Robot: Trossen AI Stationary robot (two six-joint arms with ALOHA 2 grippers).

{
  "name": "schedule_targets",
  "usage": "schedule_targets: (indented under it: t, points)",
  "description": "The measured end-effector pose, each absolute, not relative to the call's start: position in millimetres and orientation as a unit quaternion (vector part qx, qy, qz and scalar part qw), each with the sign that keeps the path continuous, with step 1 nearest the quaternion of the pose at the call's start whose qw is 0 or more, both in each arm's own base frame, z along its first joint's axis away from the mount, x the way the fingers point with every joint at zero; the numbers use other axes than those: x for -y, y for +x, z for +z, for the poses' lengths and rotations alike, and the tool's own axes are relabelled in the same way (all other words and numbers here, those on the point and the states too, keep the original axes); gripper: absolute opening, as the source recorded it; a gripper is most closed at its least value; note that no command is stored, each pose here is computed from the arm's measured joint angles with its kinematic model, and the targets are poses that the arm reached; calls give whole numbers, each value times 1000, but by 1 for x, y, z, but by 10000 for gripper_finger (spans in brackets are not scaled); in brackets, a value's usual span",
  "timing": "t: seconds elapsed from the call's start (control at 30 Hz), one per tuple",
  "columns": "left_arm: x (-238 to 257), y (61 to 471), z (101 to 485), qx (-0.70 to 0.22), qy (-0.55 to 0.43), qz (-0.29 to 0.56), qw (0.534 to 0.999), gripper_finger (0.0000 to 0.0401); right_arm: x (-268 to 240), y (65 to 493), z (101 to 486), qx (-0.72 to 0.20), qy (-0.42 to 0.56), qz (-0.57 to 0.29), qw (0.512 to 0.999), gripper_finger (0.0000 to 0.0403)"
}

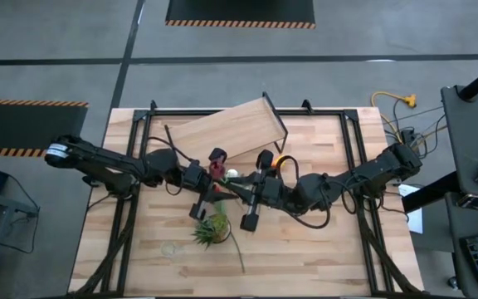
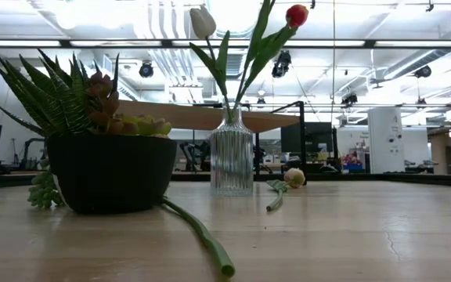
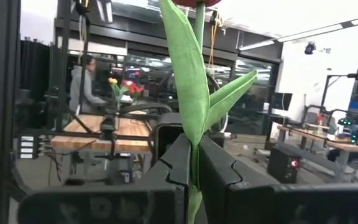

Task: Pick and place flowers into a vace then onto a shelf
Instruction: Put the dark red tulip into the bottom transparent bin

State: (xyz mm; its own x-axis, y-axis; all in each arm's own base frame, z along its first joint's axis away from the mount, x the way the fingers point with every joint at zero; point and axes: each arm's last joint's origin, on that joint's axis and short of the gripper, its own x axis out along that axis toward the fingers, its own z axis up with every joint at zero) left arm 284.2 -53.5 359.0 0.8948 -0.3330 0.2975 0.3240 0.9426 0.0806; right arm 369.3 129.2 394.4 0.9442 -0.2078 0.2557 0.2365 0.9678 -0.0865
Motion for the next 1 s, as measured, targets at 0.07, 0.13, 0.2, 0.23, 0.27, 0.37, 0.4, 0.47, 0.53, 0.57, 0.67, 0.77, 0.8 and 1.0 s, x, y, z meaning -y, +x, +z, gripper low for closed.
schedule_targets:
  t: [0.07, 0.13, 0.2, 0.23, 0.27, 0.37, 0.4, 0.47, 0.53, 0.57, 0.67, 0.77, 0.8, 1.0]
  points:
    - [53, 284, 361, 159, 12, -168, 973, 8, -129, 369, 394, 123, -58, -113, 984, 12]
    - [53, 284, 362, 161, 12, -167, 973, 5, -129, 369, 394, 123, -55, -116, 984, 14]
    - [53, 284, 362, 158, 9, -167, 973, 1, -128, 369, 394, 118, -37, -130, 984, 20]
    - [53, 284, 362, 155, 8, -166, 974, 1, -128, 368, 394, 111, -36, -139, 983, 26]
    - [53, 285, 361, 151, 7, -166, 974, 1, -128, 366, 395, 104, -39, -147, 983, 35]
    - [53, 284, 360, 142, 7, -166, 976, 1, -128, 358, 399, 83, -46, -155, 983, 69]
    - [53, 283, 361, 142, 7, -166, 976, 0, -128, 355, 400, 77, -45, -152, 984, 82]
    - [53, 281, 362, 141, 8, -167, 976, 0, -129, 347, 405, 65, -44, -145, 986, 108]
    - [52, 277, 365, 145, 8, -167, 975, 0, -131, 337, 410, 49, -50, -136, 988, 132]
    - [52, 275, 368, 148, 9, -167, 975, 0, -132, 331, 412, 41, -54, -131, 989, 142]
    - [50, 266, 375, 152, 8, -159, 975, 0, -139, 315, 417, 19, -64, -111, 992, 168]
    - [48, 259, 377, 137, 6, -145, 980, 0, -145, 299, 418, -13, -63, -90, 994, 183]
    - [47, 256, 378, 132, 5, -142, 981, 0, -147, 294, 417, -26, -62, -83, 994, 186]
    - [45, 241, 384, 119, 5, -136, 984, 0, -161, 271, 384, -83, -68, -72, 992, 187]
